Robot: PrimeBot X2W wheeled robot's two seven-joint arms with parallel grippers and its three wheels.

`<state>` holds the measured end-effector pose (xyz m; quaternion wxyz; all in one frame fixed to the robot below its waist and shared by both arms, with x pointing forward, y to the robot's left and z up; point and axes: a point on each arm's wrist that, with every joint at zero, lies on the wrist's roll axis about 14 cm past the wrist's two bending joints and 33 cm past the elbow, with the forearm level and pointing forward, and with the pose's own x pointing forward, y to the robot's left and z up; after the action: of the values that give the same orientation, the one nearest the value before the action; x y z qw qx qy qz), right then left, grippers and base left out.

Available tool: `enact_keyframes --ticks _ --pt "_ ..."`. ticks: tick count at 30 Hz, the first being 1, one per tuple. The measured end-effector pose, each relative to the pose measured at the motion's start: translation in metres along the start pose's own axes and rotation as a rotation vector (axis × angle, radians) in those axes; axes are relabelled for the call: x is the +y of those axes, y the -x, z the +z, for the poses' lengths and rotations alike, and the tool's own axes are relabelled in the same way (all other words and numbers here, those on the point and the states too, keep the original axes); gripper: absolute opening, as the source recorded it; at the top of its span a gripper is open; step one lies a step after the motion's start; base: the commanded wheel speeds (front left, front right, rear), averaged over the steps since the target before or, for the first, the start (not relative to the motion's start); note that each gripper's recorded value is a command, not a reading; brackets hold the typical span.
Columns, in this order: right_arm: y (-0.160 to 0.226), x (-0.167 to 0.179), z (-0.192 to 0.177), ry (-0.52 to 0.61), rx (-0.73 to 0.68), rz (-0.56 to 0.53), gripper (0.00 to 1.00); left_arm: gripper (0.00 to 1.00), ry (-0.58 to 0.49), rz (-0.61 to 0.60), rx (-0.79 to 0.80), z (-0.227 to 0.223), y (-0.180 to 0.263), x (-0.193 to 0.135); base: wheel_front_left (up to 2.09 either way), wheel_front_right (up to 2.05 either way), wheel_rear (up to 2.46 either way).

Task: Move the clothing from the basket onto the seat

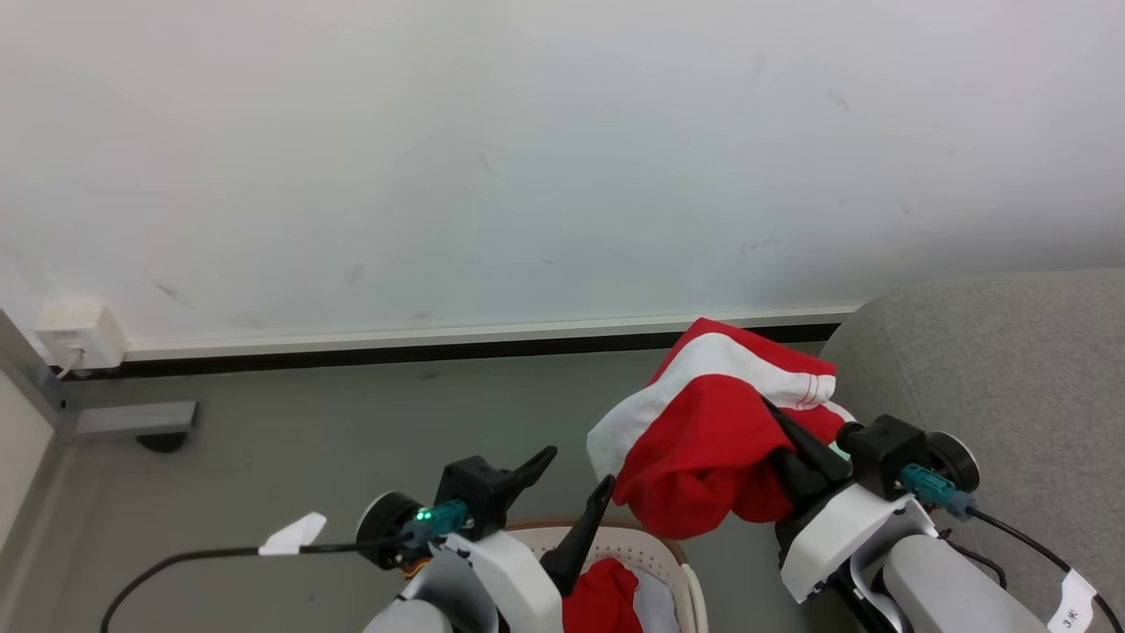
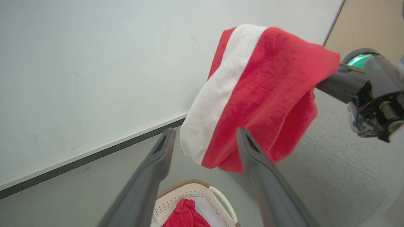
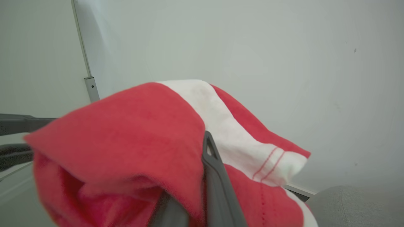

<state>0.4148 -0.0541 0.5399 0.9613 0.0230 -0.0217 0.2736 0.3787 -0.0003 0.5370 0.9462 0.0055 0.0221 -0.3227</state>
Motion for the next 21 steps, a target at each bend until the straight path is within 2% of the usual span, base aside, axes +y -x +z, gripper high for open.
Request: enact_keyframes --ticks 11,21 --pt "0.027 -0.041 0.005 -0.005 -0.034 -0.13 0.0 1.0 0.019 -0.093 -0.009 -0.007 -0.015 -0.029 0.0 0.0 0.0" --pt "0.076 -0.101 0.002 0.013 -0.029 -0.322 0.0 1.0 0.046 -0.245 -0.017 -0.012 -0.035 -0.075 0.0 0.0 0.0"
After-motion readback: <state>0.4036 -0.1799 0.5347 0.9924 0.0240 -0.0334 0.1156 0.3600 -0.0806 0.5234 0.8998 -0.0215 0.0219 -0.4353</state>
